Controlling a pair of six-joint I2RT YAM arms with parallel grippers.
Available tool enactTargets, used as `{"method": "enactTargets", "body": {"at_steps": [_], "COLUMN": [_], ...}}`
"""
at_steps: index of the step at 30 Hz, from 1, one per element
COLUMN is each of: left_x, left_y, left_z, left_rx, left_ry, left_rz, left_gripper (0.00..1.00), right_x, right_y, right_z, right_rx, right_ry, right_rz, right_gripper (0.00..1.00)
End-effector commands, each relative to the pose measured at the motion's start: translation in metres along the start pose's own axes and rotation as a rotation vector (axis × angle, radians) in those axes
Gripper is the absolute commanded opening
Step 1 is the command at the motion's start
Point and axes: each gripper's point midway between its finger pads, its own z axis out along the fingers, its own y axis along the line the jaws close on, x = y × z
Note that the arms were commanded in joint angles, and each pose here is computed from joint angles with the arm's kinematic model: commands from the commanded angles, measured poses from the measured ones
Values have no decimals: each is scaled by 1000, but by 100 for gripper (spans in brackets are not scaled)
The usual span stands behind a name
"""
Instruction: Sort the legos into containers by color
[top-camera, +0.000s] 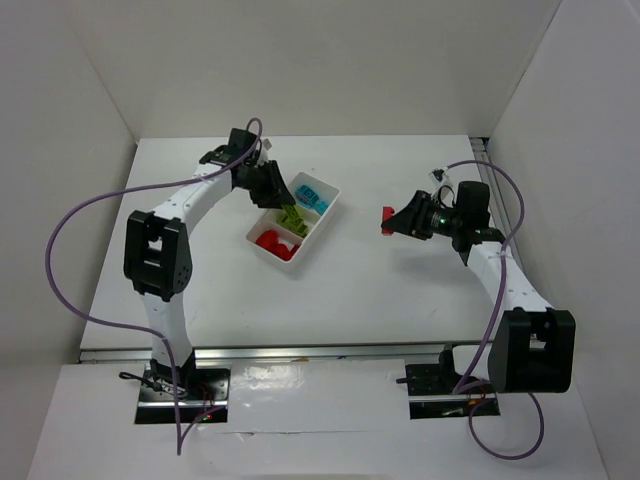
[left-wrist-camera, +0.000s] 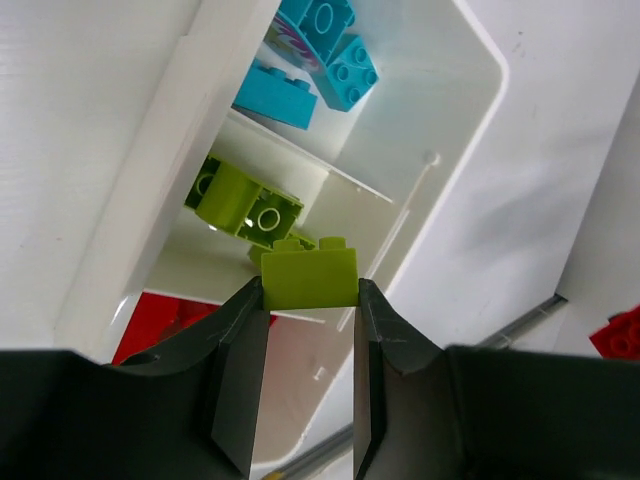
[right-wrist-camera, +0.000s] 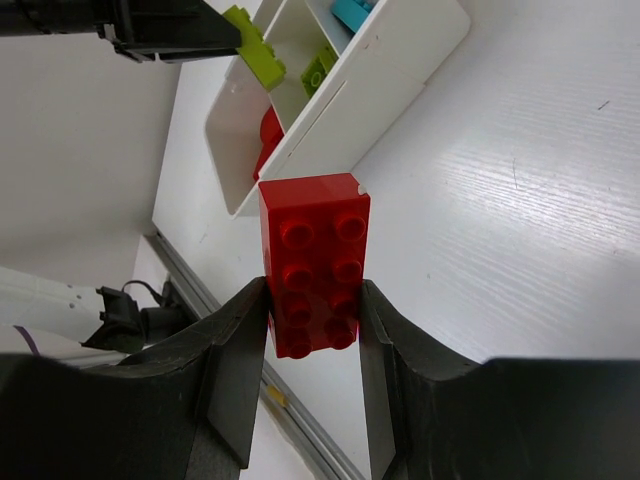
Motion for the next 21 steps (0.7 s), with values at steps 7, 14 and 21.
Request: {"method": "enactTargets", "body": {"at_steps": [7, 14, 21], "left_x": [3, 7, -39], "left_y": [-12, -19, -60], "left_z": [30, 16, -72], "left_rx": [2, -6, 1], "left_ry": [-16, -25, -256], "left_rz": [31, 62, 171], "left_gripper": [55, 88, 86], "right_x": [-12, -10, -15], "right_y": [9, 7, 26], "right_z": [3, 6, 18], "right_rx": [-9, -4, 8], "right_ry": [-19, -11, 12], "right_rz": [-47, -43, -132], "right_gripper": [0, 0, 0]}}
